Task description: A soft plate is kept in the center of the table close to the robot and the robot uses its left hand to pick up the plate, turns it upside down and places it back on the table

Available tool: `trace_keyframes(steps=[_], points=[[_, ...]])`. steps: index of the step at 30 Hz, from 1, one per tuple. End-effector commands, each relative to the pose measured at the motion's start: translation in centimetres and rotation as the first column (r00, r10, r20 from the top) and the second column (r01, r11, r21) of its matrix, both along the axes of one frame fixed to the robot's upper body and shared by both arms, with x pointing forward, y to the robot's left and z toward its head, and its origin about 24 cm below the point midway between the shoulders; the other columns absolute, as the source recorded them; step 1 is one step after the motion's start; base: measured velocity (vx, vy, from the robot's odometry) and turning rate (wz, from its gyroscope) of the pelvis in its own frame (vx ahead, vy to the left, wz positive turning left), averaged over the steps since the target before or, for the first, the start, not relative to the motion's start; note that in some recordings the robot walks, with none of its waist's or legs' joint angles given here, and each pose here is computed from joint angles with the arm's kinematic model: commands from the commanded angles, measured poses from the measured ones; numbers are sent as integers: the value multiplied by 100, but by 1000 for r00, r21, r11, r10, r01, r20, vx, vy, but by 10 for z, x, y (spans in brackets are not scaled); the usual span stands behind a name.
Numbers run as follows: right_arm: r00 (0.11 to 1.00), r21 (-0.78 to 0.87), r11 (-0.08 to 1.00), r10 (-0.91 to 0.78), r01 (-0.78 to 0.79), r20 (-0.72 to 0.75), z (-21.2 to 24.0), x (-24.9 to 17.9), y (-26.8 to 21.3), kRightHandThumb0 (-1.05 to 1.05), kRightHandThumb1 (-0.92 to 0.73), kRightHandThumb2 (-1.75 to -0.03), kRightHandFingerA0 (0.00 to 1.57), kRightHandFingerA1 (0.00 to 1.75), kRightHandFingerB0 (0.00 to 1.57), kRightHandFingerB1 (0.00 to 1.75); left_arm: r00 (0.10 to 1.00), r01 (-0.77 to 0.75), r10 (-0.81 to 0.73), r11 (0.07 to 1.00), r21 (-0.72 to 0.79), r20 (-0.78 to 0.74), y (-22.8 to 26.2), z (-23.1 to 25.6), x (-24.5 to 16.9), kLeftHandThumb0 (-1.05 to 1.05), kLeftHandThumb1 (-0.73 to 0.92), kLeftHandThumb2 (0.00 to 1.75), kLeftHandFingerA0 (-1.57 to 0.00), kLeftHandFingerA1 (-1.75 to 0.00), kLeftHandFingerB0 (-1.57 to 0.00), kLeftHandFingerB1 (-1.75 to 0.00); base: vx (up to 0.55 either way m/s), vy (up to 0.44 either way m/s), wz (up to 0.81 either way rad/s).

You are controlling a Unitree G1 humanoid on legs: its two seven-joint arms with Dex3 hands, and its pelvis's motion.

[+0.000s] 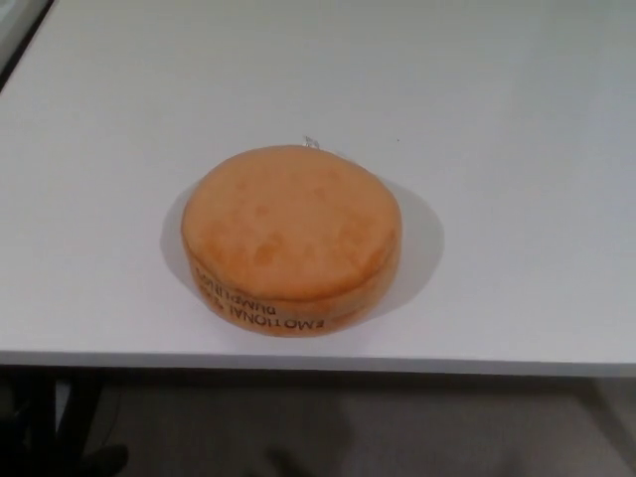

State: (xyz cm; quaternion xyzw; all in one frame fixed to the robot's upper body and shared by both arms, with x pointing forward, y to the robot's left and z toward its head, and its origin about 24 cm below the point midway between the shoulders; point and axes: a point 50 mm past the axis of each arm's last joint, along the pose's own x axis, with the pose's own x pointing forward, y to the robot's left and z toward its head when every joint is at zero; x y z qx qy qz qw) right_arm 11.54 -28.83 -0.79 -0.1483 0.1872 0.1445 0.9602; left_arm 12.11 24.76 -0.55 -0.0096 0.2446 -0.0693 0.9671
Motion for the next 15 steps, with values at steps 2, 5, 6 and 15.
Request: trace_keyframes(steps=[2,5,6,15], points=[[998,-14,998,-60,60,24,0,-9,-8,-76,-88,-67,46,43,34,32,974,-52,22,990,131,226,10,-5,-15,-87,92,72,-21,-36,-18,-29,0,0,0],[998,-9,998,-65,65,25,0,-11,-8,-75,-88,-67,47,44,36,33,973,-41,9,990,137,229,9,-6,-15,-87,92,72,-23,-39,-18,-30,0,0,0],[998,-11,998,-64,64,24,-1,-11,-8,-75,-88,-67,46,44,36,33,973,-37,5,990,137,229,9,-7,-15,-87,92,72,-22,-39,-18,-30,0,0,0],[998,-22,998,-55,56,23,-2,-13,-9,-75,-89,-68,46,43,35,33,972,-23,-13,989,149,235,8,-9,-17,-87,92,72,-23,-39,-18,-30,0,0,0]])
